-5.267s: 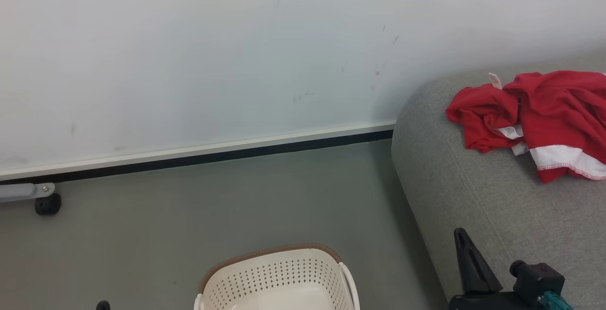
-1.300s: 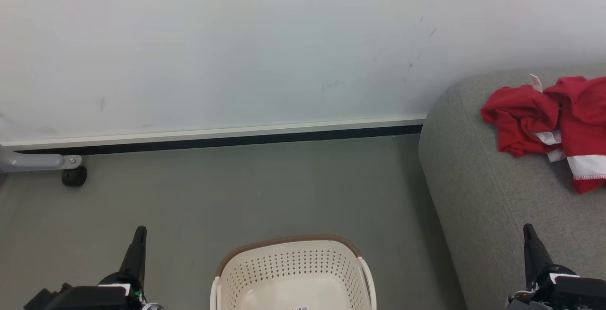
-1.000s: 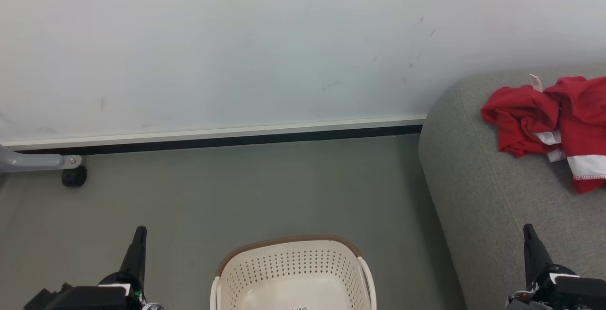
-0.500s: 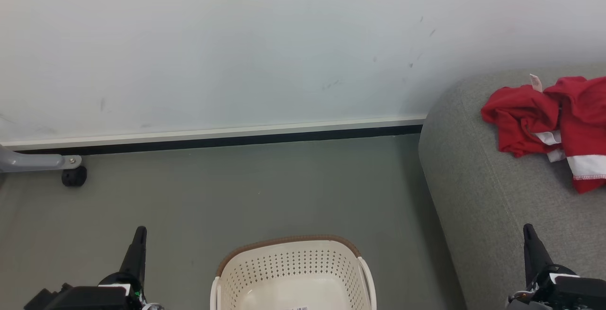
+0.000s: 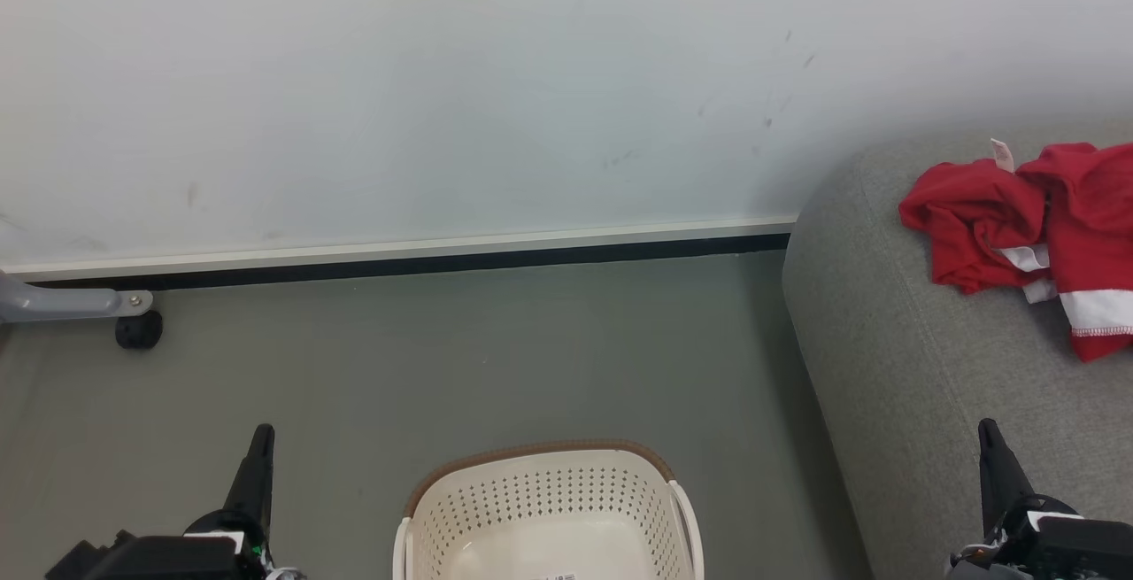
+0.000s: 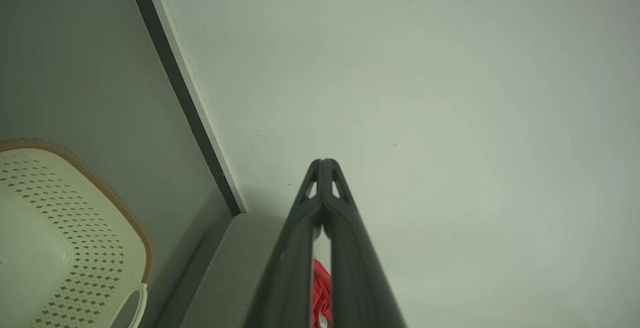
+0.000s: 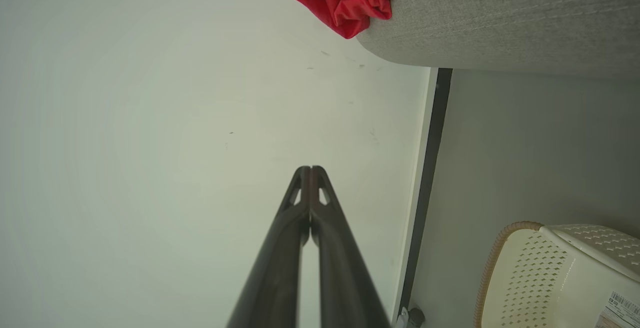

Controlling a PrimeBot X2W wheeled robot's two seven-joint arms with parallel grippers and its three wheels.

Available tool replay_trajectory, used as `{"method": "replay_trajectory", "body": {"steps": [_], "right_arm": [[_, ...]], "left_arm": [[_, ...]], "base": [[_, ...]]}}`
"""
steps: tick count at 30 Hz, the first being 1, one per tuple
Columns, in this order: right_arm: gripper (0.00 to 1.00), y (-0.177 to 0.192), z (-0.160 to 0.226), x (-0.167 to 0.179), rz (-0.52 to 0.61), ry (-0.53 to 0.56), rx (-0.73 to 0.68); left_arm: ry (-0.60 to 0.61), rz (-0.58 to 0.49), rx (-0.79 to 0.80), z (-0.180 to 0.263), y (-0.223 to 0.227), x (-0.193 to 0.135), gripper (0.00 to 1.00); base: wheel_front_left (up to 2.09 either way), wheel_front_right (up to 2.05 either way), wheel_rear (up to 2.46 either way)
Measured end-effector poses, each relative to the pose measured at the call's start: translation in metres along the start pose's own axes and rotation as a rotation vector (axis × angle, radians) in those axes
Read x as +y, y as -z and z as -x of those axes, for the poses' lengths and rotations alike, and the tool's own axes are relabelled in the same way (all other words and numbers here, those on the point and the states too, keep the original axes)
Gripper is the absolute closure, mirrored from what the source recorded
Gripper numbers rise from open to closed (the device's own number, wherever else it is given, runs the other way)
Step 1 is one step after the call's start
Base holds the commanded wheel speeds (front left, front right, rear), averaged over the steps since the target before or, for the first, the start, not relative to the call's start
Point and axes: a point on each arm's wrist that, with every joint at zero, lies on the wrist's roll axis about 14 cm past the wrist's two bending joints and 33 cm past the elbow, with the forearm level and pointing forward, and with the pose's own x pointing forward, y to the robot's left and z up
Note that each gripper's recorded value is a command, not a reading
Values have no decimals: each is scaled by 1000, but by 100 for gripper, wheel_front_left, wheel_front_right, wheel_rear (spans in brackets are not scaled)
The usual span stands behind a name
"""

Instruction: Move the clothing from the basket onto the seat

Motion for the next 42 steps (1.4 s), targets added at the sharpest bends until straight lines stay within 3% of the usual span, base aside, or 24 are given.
{"method": "replay_trajectory", "body": {"steps": [42], "right_arm": [[100, 0, 0, 0, 0, 0, 0]], "left_arm": [[-1, 0, 0, 0, 0, 0, 100]], "base": [[0, 0, 0]]}}
